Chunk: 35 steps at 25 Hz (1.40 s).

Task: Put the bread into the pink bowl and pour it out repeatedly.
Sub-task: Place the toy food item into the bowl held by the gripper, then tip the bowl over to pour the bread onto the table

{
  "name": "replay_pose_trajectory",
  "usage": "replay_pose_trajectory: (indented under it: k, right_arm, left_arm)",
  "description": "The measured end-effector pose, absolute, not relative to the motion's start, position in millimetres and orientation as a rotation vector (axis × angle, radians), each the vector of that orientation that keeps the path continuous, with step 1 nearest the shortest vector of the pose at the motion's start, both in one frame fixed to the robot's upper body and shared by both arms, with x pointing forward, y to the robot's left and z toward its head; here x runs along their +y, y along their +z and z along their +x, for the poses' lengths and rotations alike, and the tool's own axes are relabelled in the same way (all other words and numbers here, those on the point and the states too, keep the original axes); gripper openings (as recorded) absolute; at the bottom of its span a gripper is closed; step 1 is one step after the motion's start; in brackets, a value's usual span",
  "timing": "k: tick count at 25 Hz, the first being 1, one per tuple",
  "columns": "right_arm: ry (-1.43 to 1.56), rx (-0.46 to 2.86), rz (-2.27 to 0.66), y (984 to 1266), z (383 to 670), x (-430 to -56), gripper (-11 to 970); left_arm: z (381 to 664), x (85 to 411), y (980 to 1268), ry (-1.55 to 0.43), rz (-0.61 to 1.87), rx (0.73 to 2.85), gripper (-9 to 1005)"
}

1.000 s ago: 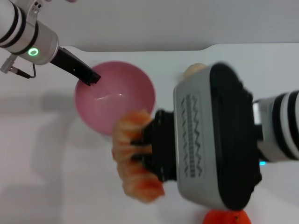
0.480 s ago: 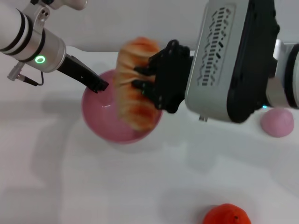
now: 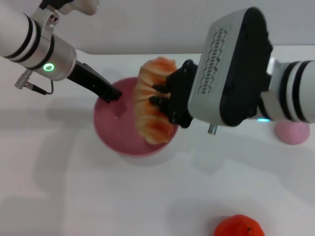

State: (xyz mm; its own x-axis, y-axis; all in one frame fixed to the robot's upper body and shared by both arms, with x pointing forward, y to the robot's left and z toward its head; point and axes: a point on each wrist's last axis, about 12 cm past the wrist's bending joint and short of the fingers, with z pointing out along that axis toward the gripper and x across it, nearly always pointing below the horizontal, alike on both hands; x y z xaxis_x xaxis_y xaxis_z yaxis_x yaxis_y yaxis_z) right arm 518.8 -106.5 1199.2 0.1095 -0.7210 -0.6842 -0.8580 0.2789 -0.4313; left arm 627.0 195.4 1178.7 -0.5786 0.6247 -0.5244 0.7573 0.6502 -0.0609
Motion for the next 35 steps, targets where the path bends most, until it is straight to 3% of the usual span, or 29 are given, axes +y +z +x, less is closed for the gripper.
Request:
replay_pose_trajectory:
  k: [6,19,35]
  right_arm:
    - [0.195,1.645,-1.5,1195.4,517.2,-103.6,128]
    - [0.178,1.637,-1.435,1197.1,518.9,-110.3,480]
    - [0.268,1.502,-0.754,1224.4,512.8,-169.0,481]
  left_arm:
    - [625.4,190.2,1178.5,-0.394,1.107,2.397,42]
    - [623.9,192.7,1174.6,-0.401,1.095,2.406,41]
    - [623.4,192.9,1171.0,-0.427,1.079,2.363,41]
